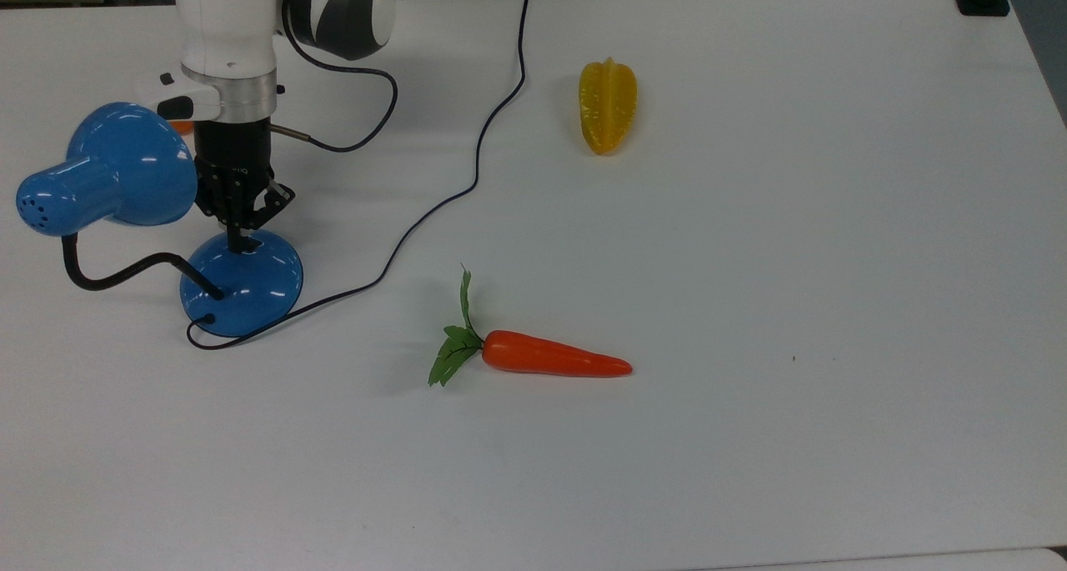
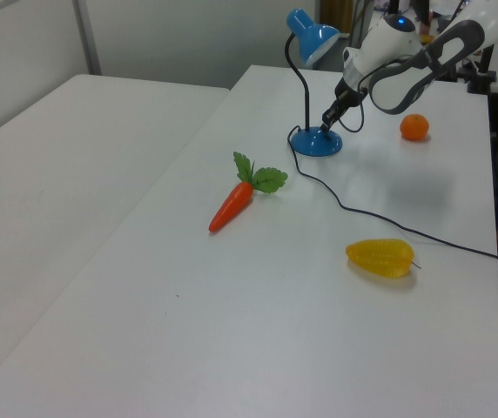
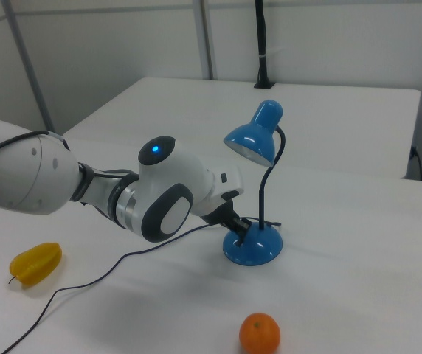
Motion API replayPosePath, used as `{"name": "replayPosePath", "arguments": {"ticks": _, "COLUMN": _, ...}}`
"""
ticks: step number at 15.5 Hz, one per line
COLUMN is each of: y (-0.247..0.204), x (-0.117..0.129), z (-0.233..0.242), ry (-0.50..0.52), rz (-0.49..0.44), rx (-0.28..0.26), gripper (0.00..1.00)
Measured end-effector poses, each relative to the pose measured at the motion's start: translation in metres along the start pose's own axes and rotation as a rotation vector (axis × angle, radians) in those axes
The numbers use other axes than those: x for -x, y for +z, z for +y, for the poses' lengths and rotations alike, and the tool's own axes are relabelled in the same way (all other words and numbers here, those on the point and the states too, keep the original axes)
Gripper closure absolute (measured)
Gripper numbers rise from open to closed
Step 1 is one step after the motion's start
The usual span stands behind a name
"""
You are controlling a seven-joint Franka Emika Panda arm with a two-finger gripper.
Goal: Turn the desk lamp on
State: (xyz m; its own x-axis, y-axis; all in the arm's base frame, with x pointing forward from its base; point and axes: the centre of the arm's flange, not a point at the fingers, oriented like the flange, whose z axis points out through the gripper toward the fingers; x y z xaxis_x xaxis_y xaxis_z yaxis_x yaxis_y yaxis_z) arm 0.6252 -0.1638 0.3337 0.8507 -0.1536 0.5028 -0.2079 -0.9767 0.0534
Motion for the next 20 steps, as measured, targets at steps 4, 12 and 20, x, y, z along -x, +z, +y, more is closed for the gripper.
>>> {"name": "replayPosePath", "arguments": {"ticks": 4, "y": -0.0029, "x": 0.0007, "z": -0.0003, "ry": -0.001, "rz": -0.030, "rx": 0.000, "gripper": 0.99}}
{"name": "replayPosePath", "arguments": {"ticks": 12, "y": 0.0007, "x": 0.0038, "z": -0.0006, "ry": -0.001, "rz": -0.041, "rx": 0.000, "gripper": 0.99}}
{"name": "replayPosePath", "arguments": {"ticks": 20, "y": 0.0045, "x": 0.0057, "z": -0.0007, "ry": -0.001, "rz": -0.044, "rx": -0.001, "gripper": 0.99}}
